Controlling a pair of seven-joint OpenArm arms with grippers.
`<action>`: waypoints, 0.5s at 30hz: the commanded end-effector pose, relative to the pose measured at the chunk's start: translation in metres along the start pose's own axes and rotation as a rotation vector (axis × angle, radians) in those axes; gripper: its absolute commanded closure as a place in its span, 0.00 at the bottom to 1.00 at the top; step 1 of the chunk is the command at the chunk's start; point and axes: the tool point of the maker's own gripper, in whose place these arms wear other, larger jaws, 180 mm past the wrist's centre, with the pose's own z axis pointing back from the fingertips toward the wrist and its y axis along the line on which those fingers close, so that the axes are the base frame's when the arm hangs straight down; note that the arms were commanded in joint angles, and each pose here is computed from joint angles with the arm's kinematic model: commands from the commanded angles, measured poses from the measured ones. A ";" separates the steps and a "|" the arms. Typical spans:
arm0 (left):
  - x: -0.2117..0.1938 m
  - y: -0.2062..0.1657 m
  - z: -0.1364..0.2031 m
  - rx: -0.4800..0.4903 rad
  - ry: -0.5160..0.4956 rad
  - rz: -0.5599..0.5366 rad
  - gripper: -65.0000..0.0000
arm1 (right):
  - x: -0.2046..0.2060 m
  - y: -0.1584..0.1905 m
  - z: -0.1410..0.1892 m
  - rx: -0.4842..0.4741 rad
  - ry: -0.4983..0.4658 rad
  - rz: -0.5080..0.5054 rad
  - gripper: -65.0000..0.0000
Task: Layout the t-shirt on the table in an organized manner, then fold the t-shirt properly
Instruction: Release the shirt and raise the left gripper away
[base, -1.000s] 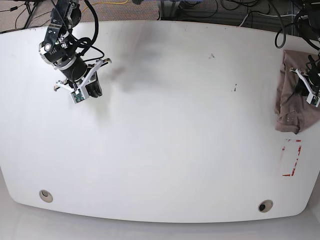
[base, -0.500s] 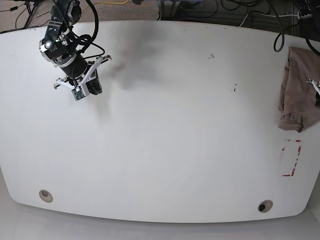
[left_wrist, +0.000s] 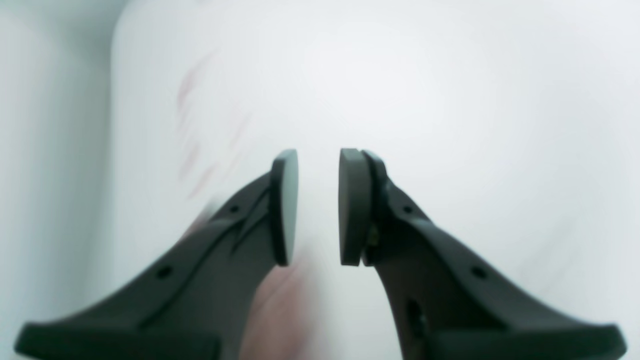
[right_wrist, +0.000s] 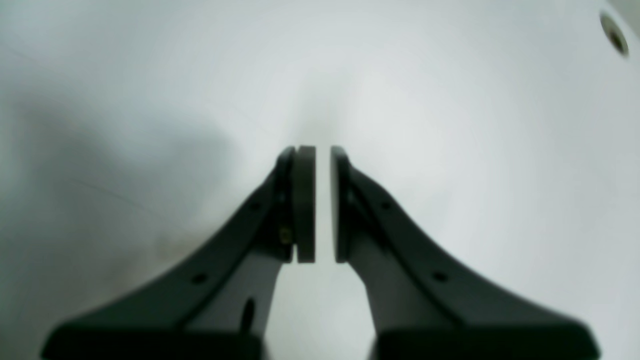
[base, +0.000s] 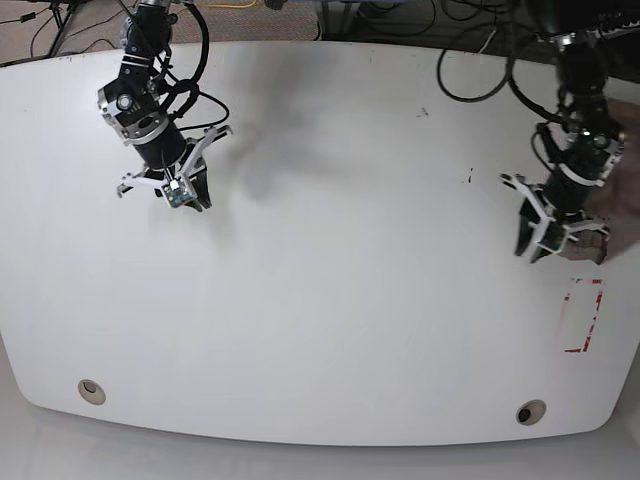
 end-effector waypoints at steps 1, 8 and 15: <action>0.013 -0.025 -0.001 0.001 -0.112 0.057 0.81 | -0.004 -0.013 0.005 -0.043 -0.051 -0.028 0.93; 0.001 -0.081 0.014 -0.001 -0.179 0.180 0.81 | -0.031 -0.013 0.022 -0.060 -0.027 -0.068 0.93; -0.041 -0.143 0.071 -0.089 -0.031 0.247 0.81 | -0.070 0.006 0.068 -0.061 0.040 -0.208 0.93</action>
